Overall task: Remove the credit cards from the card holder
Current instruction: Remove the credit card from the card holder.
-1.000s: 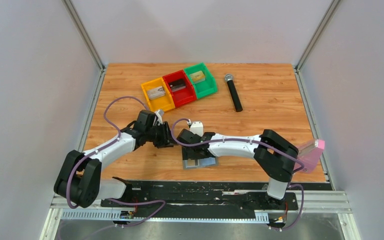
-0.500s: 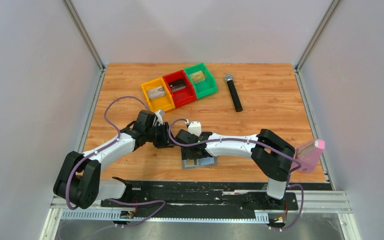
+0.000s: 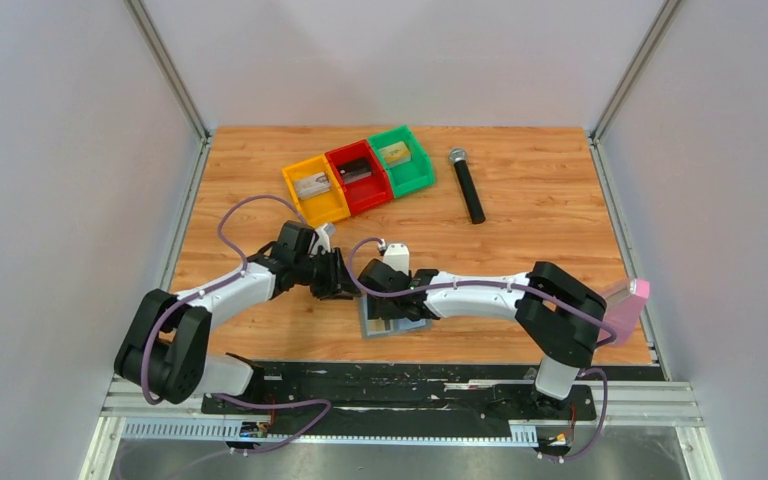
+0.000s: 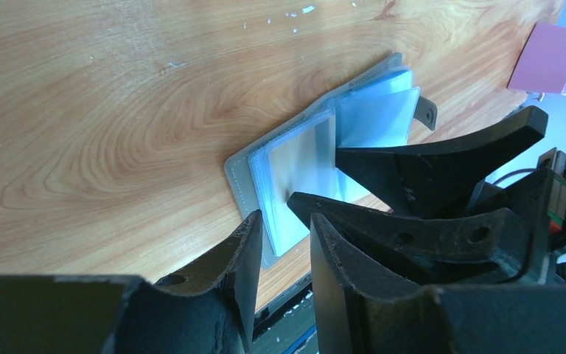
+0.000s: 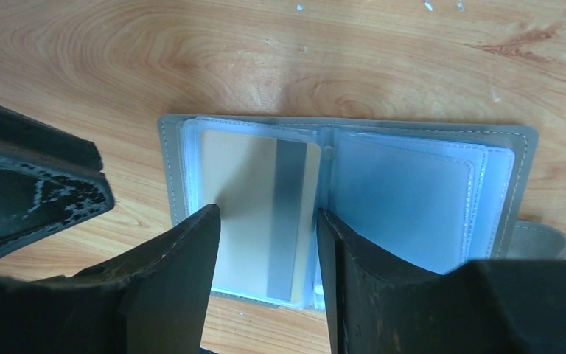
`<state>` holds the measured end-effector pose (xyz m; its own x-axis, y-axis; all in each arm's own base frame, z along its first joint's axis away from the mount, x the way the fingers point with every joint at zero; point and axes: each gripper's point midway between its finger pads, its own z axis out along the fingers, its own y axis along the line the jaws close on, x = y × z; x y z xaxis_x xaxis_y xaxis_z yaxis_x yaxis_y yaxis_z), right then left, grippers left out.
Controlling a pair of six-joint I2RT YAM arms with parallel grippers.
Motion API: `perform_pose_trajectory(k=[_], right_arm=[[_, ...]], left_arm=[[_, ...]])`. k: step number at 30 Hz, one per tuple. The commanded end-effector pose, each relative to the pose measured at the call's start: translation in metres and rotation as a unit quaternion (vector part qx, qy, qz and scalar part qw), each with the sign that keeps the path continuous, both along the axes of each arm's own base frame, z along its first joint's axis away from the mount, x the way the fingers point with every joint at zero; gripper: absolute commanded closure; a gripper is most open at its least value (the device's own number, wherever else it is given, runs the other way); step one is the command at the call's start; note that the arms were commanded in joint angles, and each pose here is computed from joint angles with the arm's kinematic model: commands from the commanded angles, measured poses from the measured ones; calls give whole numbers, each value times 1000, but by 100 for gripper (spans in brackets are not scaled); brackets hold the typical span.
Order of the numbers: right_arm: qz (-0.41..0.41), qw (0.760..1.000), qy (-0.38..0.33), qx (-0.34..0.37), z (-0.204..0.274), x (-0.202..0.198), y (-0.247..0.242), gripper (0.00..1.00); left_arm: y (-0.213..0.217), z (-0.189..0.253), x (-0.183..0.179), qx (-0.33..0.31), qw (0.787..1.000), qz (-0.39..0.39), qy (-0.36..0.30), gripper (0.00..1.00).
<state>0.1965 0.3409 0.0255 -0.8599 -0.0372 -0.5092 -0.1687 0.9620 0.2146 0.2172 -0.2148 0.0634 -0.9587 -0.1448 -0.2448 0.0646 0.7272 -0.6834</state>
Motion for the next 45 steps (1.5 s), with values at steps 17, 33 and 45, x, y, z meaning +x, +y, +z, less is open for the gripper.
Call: perform_pose_trajectory(k=[17, 33, 45], right_arm=[[6, 999, 21, -33, -1, -2, 6, 34], [8, 995, 30, -94, -22, -6, -3, 36], [6, 997, 24, -75, -17, -7, 4, 49]], left_arm=[[14, 5, 10, 37, 998, 28, -31, 61], [14, 11, 6, 29, 999, 28, -35, 61], [13, 7, 2, 24, 999, 23, -28, 61]])
